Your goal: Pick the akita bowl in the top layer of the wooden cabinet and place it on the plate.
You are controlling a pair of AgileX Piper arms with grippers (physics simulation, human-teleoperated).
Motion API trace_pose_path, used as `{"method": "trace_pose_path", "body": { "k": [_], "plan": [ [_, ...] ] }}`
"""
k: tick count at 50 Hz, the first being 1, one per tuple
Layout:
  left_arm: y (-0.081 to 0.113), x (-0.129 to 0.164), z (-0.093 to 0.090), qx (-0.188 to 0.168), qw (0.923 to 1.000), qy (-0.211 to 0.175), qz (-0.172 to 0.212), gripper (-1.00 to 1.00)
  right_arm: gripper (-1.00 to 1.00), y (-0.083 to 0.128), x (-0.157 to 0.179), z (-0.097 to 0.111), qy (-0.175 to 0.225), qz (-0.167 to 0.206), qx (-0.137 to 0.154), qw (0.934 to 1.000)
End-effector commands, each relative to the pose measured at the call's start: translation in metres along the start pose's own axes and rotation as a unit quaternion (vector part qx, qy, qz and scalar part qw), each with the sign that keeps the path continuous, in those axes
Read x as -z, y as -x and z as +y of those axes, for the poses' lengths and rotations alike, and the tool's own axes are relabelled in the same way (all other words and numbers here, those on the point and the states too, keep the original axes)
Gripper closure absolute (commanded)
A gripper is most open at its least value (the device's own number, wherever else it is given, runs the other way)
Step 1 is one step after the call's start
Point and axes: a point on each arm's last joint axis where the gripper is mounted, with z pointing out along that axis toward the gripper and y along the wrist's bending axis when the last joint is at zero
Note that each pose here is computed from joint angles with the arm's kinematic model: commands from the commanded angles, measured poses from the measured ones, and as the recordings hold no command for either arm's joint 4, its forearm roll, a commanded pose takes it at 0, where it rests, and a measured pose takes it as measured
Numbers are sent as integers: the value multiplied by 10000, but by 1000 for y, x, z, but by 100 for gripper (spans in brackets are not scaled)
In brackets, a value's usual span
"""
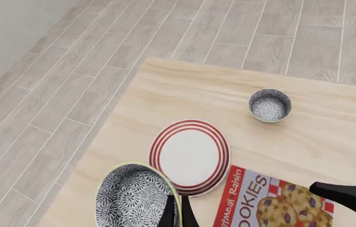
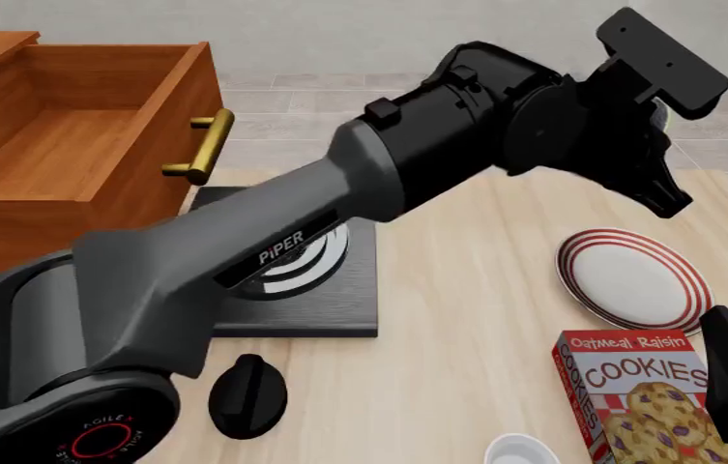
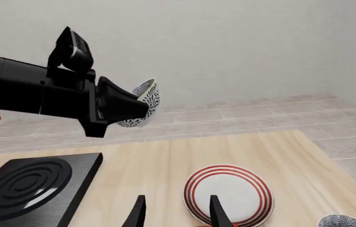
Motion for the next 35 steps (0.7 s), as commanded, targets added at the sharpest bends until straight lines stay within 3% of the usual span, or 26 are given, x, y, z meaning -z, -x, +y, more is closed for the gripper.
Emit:
{"method": "trace_pose_path", "body": {
  "k": [1,12,23,30,35],
  "plan": [
    [-1,-16,-2,-9,10000,8,-55,100,-100,-1,0,0,0,14,-35,10000],
    [3,-26,2,69,9999,58,-140,100,-100,-1,0,0,8,27,-49,10000],
    [-4,-41,-15,132,9998,-73,-152,100,-100,-1,0,0,36,38,-46,10000],
    [-6,-45,-18,172,9996,-77,-190,100,-100,-1,0,0,44,54,-55,10000],
    [3,-38,-21,328,9987,-90,-378,100,-100,-2,0,0,40,67,-77,9999]
  ]
}}
